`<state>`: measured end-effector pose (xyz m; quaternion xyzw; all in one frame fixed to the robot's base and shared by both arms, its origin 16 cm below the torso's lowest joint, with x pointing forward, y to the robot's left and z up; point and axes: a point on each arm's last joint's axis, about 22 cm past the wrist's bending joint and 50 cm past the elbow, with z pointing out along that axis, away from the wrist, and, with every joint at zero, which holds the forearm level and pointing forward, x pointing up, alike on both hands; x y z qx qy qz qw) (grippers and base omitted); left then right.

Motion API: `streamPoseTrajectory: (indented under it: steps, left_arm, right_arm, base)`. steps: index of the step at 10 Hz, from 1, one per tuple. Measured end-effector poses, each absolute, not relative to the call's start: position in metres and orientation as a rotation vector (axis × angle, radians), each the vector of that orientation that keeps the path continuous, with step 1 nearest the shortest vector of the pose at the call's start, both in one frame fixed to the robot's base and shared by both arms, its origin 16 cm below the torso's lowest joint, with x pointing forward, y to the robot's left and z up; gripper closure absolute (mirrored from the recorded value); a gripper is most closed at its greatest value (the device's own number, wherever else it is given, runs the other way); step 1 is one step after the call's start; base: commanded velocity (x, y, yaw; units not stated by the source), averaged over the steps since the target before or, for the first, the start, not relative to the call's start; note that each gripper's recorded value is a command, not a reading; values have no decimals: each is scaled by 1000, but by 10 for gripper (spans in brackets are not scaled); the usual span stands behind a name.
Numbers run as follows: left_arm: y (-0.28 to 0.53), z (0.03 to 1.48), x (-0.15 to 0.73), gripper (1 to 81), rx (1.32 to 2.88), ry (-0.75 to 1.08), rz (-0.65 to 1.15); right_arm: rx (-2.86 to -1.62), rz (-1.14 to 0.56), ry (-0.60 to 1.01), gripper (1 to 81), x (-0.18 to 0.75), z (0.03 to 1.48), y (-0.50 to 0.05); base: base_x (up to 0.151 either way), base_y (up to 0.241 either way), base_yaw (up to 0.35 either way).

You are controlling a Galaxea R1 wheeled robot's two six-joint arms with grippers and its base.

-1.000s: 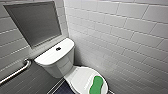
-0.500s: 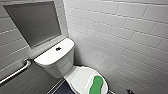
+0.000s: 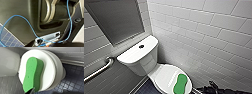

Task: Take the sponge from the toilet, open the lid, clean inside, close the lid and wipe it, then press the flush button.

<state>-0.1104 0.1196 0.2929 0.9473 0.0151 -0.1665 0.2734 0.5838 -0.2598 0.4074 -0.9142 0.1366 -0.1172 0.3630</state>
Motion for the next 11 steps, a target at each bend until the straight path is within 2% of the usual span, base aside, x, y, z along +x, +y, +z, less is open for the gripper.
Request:
streamPoseTrajectory:
  steps: [7, 11]
  left_arm:
    - [119, 287, -112, 10, 2567, 35, -455]
    - [115, 248, -92, 10, 2575, 20, -388]
  right_arm:
    - [-2312, -313, 330, 10, 615, 408, -224]
    - [-2283, -329, 251, 10, 636, 406, -191]
  base:
    - [0, 0, 0]
    - [0, 0, 0]
